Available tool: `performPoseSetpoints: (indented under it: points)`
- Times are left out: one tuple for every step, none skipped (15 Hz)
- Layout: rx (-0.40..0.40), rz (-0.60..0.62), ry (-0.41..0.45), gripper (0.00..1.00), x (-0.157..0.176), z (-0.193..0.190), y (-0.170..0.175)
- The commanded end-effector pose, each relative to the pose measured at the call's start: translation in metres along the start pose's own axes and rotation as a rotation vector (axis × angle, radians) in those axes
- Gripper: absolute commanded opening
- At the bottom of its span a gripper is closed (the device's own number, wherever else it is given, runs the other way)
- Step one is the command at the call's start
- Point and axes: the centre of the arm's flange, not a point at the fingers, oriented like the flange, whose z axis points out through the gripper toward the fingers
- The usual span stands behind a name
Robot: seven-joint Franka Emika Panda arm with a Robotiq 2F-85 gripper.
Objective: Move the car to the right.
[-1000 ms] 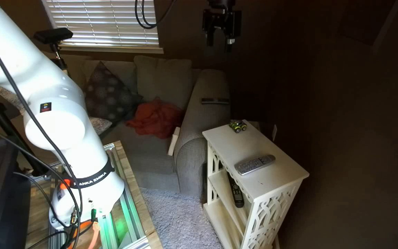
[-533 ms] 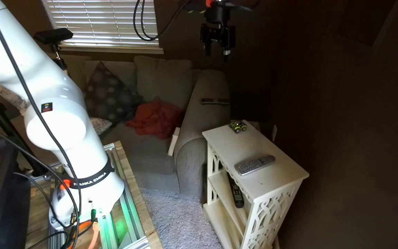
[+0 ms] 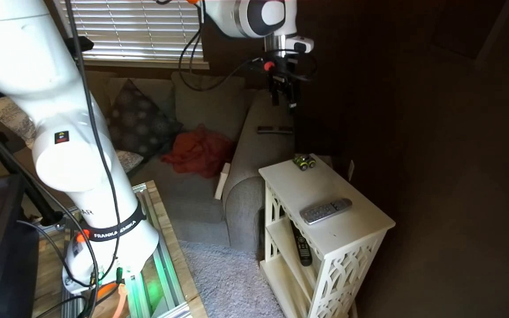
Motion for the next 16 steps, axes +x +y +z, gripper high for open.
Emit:
performPoseSetpoints:
  points:
    - [0.014, 0.059, 0.040, 1.00, 0.024, 0.045, -0.012]
    - [0.006, 0.059, 0.054, 1.00, 0.028, 0.057, -0.013]
    - [0.007, 0.050, 0.052, 1.00, 0.032, 0.069, -0.015]
    - [-0.002, 0.039, 0.059, 1.00, 0.034, 0.081, -0.016]
    - [-0.011, 0.026, 0.059, 1.00, 0.036, 0.091, -0.016]
    - [-0.026, 0.013, 0.068, 1.00, 0.038, 0.101, -0.014]
    - [-0.031, 0.010, 0.067, 1.00, 0.040, 0.109, -0.013]
    - [-0.026, 0.014, 0.060, 1.00, 0.041, 0.111, -0.011]
    - [-0.010, 0.004, 0.043, 1.00, 0.028, 0.103, -0.007]
    - [-0.012, 0.007, 0.039, 1.00, 0.030, 0.109, -0.006]
    - [-0.013, 0.009, 0.037, 1.00, 0.032, 0.112, -0.005]
    - [-0.013, 0.009, 0.038, 1.00, 0.034, 0.112, -0.005]
    - [-0.012, 0.008, 0.040, 1.00, 0.034, 0.111, -0.006]
    - [-0.012, 0.008, 0.042, 1.00, 0.035, 0.110, -0.006]
    - [-0.012, 0.007, 0.043, 1.00, 0.035, 0.110, -0.007]
    - [0.002, 0.020, 0.018, 1.00, 0.039, 0.116, -0.011]
